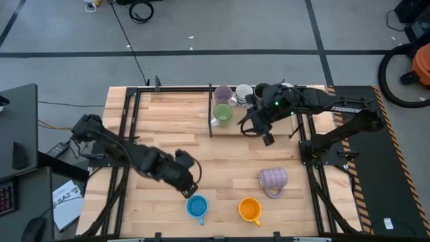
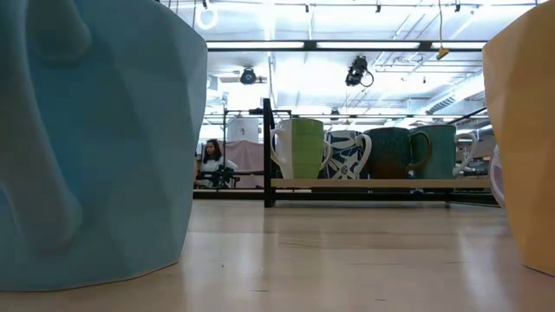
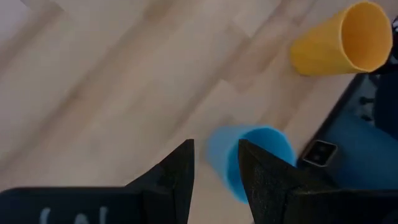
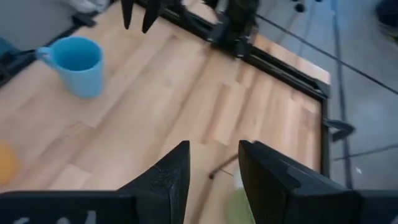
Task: Place coffee mugs
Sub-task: Put the blue mug on the shelf
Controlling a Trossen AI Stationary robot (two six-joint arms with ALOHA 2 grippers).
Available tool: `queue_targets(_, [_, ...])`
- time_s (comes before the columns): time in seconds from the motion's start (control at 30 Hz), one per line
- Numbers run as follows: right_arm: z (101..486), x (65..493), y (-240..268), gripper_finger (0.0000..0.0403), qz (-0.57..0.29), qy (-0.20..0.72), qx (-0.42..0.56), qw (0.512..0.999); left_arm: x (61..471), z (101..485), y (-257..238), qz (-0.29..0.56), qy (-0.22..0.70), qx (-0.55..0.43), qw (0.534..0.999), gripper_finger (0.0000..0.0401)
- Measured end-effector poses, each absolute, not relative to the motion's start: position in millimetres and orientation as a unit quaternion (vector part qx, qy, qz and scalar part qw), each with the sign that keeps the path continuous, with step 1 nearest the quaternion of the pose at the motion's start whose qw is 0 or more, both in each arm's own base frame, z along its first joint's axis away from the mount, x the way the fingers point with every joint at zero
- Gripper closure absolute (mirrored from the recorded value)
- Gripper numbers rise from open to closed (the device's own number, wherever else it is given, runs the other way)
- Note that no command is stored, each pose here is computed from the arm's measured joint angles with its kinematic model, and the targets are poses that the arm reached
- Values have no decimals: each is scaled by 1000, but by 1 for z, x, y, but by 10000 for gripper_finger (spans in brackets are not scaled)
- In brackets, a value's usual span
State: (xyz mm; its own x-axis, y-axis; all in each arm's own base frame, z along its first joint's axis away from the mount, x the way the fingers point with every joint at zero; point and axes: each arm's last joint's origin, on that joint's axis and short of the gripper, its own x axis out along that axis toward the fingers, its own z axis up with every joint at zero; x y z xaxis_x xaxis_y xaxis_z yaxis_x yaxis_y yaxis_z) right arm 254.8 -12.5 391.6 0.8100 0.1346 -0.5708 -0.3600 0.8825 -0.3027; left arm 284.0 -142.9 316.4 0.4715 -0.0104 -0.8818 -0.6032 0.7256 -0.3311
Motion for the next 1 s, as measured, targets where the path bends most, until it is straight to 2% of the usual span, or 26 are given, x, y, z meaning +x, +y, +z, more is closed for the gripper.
queue_targets(0.5, [383,259,14,261,193,293,-211,912,295,259,-214,218,503,-395,737,271])
queue_targets(1.0, [378,261,20,261,206,310,-212,903,304,217,-230,258,534,-381,709,271])
